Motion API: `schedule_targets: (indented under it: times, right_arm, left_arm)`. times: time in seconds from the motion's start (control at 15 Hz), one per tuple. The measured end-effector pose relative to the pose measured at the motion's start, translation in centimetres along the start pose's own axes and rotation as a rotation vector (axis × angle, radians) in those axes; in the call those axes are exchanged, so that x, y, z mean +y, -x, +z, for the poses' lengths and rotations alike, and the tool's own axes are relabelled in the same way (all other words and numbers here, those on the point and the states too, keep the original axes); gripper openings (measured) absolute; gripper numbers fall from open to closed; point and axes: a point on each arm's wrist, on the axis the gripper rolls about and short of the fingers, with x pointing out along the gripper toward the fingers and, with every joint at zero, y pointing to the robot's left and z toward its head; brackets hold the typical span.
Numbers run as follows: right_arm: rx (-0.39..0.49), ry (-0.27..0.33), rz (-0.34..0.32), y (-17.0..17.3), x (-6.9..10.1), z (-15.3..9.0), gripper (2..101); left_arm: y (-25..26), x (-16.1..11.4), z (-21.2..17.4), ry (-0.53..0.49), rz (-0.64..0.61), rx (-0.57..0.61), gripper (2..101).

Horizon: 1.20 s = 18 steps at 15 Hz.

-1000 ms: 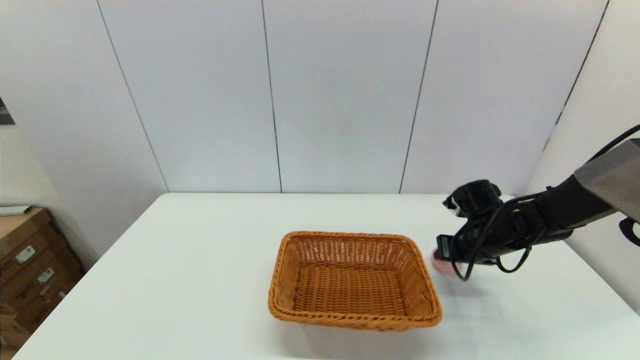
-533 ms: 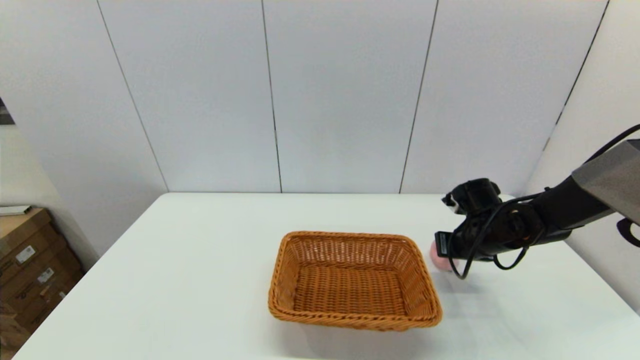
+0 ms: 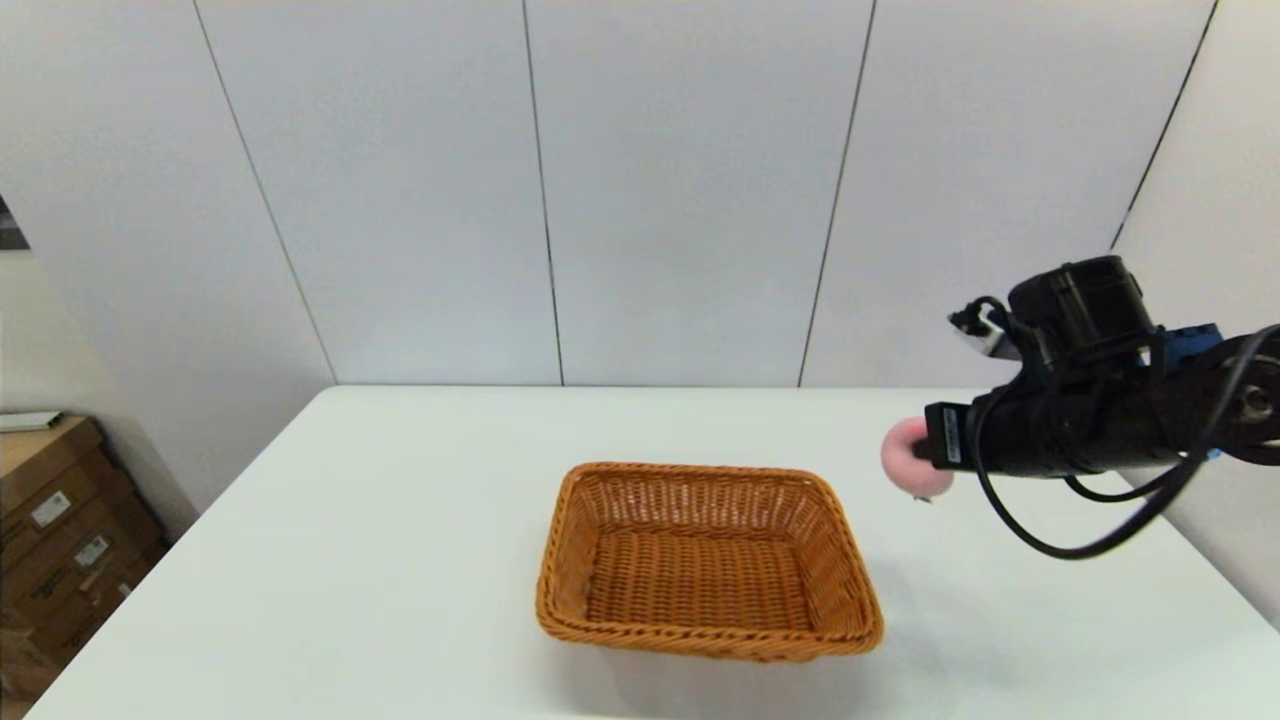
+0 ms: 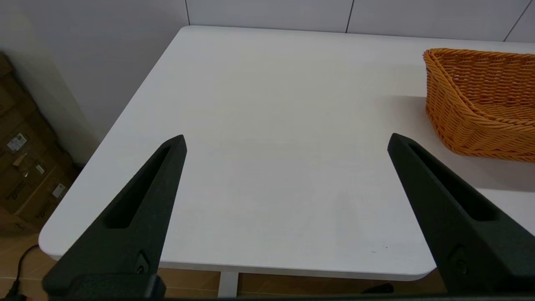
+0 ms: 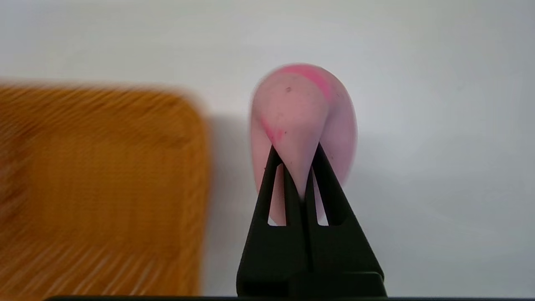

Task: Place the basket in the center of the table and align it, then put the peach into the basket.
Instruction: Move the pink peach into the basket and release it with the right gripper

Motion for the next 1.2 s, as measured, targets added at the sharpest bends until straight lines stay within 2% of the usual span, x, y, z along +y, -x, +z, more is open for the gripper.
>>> schedule_targets:
  times: [0.2,0.33,0.47,0.73,0.8,1.0,1.2]
  right_arm:
    - [0.020,0.108,0.126,3.1,4.1,-1.6,4.1]
    - [0.038,0.165,0.180,3.2,6.2,-2.3,4.1]
    - [0.069,0.197,0.206,2.1,7.8,-2.7,4.1]
    - [0.137,0.228,0.211,-2.3,10.1,-2.6,4.1]
    - [0.154,0.233,0.207,-3.5,10.6,-2.6,7.1]
    - [0.195,0.239,0.198,-6.1,11.3,-2.9,36.2]
    - [0.206,0.232,0.188,-7.0,11.3,-2.9,55.9]
  left_arm:
    - [0.0,0.0,0.0,0.000,0.000,0.000,97.8]
    - [0.0,0.0,0.0,0.000,0.001,0.000,97.8]
    - [0.0,0.0,0.0,0.000,0.000,0.000,97.8]
    - [0.0,0.0,0.0,0.000,0.000,0.000,97.8]
    - [0.0,0.0,0.0,0.001,0.000,0.000,97.8]
    - [0.0,0.0,0.0,0.000,0.001,0.000,97.8]
    - [0.0,0.0,0.0,0.001,0.001,0.000,97.8]
